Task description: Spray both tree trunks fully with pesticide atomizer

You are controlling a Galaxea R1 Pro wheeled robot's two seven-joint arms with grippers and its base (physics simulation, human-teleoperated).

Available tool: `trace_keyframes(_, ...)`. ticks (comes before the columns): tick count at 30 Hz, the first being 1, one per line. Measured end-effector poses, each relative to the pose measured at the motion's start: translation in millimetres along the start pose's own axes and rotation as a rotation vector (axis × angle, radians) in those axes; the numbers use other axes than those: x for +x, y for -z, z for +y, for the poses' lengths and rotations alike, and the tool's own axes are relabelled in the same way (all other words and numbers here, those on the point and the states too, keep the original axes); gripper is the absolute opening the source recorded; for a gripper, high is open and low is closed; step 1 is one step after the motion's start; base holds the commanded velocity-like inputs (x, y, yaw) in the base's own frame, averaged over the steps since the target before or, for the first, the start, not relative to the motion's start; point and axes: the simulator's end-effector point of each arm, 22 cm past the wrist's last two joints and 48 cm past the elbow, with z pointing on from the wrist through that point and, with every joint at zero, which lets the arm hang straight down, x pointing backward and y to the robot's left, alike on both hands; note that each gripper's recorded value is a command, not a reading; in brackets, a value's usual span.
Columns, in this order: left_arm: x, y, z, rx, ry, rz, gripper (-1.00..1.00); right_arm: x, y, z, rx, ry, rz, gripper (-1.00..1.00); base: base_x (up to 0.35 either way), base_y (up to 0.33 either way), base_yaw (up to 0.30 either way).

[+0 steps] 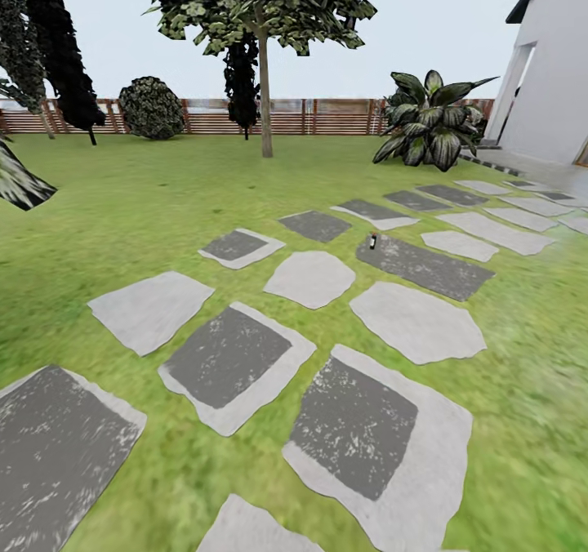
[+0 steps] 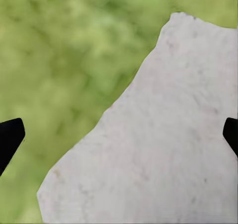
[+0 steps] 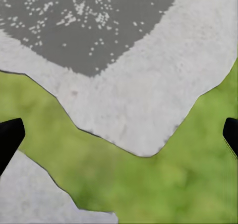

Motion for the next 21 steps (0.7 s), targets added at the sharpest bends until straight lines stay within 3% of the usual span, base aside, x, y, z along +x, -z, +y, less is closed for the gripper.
trace_keyframes(21, 0.1, 0.0, 0.0, 0.0, 0.0, 0.001, 1.0, 0.0, 0.0, 0.1, 0.0, 0.001, 0.001, 1.0, 0.339, 0.0, 0.0)
